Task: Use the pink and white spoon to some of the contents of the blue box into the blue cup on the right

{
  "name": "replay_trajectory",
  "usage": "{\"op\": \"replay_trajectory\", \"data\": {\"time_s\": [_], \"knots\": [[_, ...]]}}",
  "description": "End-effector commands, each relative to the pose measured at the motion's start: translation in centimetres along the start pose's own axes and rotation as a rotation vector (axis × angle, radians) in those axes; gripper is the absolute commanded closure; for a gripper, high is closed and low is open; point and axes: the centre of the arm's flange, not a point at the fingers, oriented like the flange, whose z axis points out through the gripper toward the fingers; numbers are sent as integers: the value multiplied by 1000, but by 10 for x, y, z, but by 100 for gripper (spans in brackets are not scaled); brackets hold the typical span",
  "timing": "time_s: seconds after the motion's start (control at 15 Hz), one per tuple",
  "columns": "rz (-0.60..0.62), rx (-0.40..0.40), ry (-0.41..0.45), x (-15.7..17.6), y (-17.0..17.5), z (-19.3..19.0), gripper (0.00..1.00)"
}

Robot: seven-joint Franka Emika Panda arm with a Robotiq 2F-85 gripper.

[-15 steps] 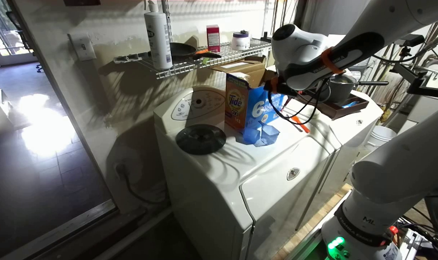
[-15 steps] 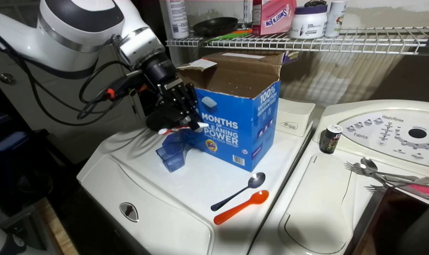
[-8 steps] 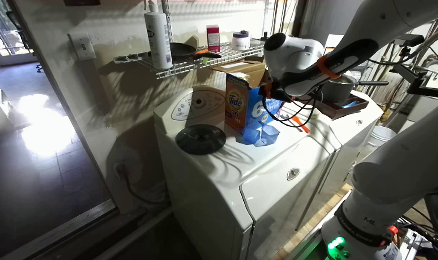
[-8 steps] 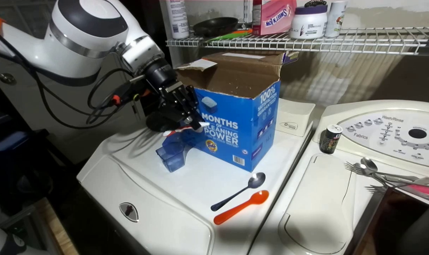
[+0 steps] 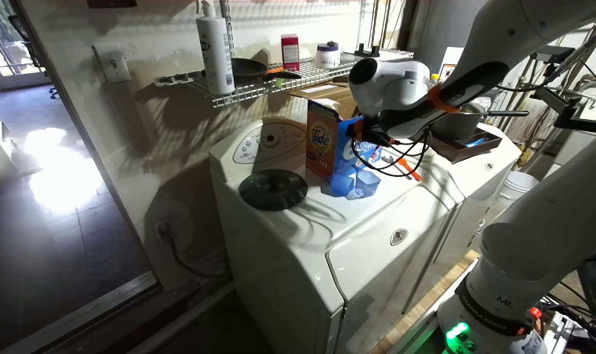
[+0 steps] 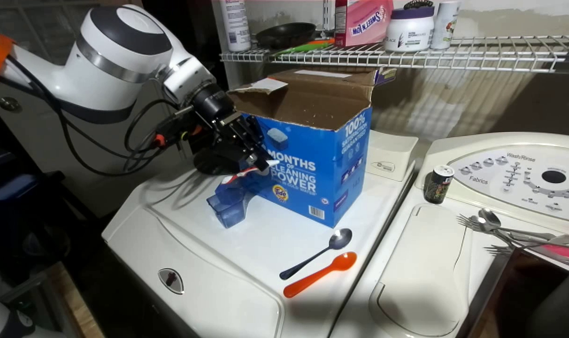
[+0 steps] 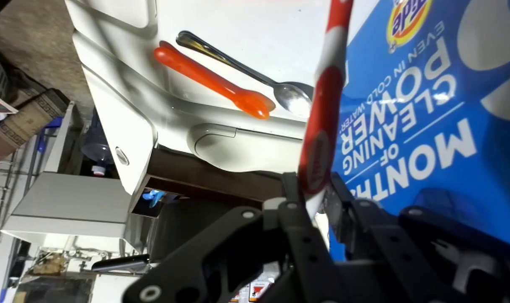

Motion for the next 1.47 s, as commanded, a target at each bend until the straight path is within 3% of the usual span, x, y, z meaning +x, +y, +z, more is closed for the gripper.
{"op": "replay_trajectory", "data": {"time_s": [0.0, 1.4], "knots": [[8, 1, 56, -13, -8, 1, 95], [-78, 24, 259, -46, -17, -17, 95]]}}
